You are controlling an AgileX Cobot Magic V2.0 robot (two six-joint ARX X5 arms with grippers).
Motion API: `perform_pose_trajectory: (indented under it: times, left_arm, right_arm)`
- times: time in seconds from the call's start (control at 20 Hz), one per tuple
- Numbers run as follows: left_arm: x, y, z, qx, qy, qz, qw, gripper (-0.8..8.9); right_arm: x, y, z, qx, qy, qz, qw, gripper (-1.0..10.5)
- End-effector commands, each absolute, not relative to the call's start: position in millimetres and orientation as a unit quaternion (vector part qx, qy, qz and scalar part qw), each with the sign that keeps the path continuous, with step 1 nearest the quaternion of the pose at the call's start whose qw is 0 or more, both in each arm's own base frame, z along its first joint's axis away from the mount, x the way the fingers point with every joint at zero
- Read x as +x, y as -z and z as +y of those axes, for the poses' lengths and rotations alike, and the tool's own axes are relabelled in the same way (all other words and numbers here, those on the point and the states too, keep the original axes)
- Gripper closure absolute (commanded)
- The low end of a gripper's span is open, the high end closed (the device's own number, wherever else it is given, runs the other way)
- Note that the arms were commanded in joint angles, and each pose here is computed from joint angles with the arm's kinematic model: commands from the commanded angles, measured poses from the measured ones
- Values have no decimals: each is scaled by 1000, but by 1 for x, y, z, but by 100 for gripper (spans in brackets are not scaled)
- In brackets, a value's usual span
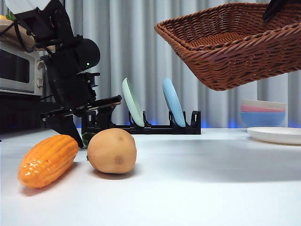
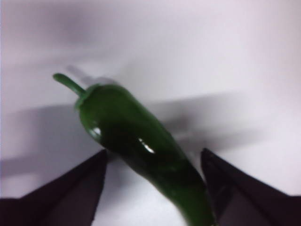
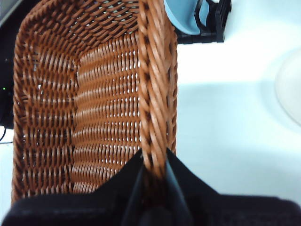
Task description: Pick up the basket,pick up the corn from the table,pick up the potato from the table,pick up the cucumber from the table,put all items into the basket
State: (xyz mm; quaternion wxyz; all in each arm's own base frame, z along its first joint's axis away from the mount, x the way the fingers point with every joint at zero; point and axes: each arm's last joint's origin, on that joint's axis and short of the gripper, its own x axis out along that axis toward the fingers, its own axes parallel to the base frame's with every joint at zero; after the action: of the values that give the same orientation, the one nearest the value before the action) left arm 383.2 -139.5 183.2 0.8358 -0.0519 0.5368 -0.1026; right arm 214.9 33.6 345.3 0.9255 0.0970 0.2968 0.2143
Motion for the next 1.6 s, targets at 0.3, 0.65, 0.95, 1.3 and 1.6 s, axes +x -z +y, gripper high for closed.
perform_pose_trajectory:
  times: [0.3, 0.65, 0.95, 1.3, 1.6]
  left_arm:
    - [379, -169, -140, 13, 131, 568, 812, 821]
    - [352, -264, -133, -7, 167, 456, 874, 821]
    - [287, -361, -137, -85, 271, 336, 898, 821]
    - [246, -360, -218, -56, 332, 313, 888, 821]
    - [246, -335, -242, -28, 295, 346, 890, 821]
  right_arm:
    - [213, -350, 34, 105, -217, 290, 926, 962]
    - [236, -330, 36, 122, -207, 338, 910, 962]
    - [268, -305, 57, 152, -221, 372, 889, 962]
    - [285, -295, 104, 211, -305, 361, 856, 962]
    - [281, -296, 115, 219, -318, 364, 847, 962]
